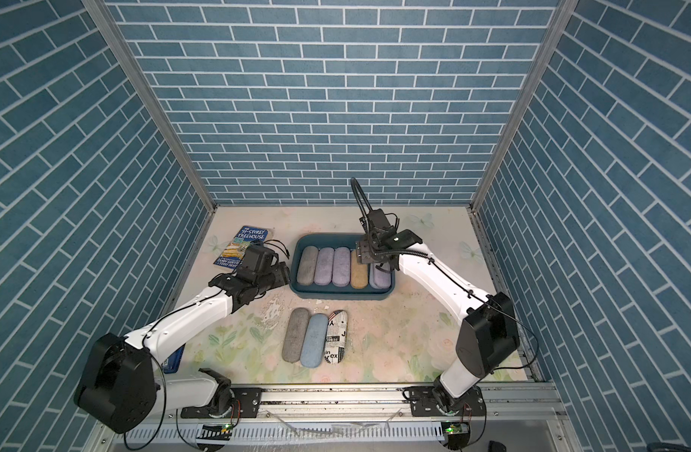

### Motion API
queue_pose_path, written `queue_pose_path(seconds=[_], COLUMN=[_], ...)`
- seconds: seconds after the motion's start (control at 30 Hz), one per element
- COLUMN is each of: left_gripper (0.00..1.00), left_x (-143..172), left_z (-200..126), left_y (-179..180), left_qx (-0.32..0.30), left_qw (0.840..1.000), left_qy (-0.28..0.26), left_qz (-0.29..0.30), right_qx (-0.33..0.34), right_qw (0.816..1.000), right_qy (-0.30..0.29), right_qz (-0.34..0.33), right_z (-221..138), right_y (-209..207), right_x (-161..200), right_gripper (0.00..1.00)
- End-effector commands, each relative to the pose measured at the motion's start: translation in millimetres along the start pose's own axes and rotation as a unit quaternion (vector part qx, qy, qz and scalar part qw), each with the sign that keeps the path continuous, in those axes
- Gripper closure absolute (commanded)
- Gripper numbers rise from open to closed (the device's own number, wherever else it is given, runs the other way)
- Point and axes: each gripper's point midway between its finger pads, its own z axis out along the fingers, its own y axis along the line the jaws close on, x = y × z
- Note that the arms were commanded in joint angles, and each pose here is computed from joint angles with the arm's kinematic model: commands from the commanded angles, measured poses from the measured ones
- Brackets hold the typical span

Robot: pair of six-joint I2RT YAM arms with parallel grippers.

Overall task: Put the glasses cases into the storage boxes
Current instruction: Place the glasses case in the storage box, then pick up the glasses case at the center of the board.

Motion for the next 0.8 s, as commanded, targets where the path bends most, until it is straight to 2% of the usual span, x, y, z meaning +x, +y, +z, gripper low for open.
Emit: queue_pose_path(seconds=[0.0, 0.23, 0.33, 0.6, 0.77], left_gripper=[0.24, 0.24, 0.24, 0.24, 0.24], left_x=[2.5, 2.7, 3.4, 2.4, 2.5], left_z=[-0.7, -1.4, -0.9, -2.7, -3.3], left_y=[7.1, 7.4, 7.2, 6.0, 6.1], left_qx=[-0.008, -0.007, -0.006, -0.003, -0.002], left_qw=[1.0, 1.0, 1.0, 1.0, 1.0], left_qy=[0.002, 0.002, 0.003, 0.001, 0.001], left_qz=[0.004, 0.003, 0.003, 0.004, 0.004], right_qx=[0.003, 0.003, 0.006, -0.007, -0.002], right_qw=[0.999, 0.995, 0.993, 0.989, 0.985], right_qy=[0.037, 0.091, 0.104, 0.131, 0.144], right_qz=[-0.013, -0.041, -0.046, -0.074, -0.092], right_z=[-5.0, -4.9, -6.5, -6.2, 3.9], right_y=[14.7, 42.2, 49.3, 83.1, 95.0], right_x=[41.2, 119.5, 142.7, 181.9, 192.5], right_gripper=[0.24, 0.25, 0.25, 0.23, 0.23])
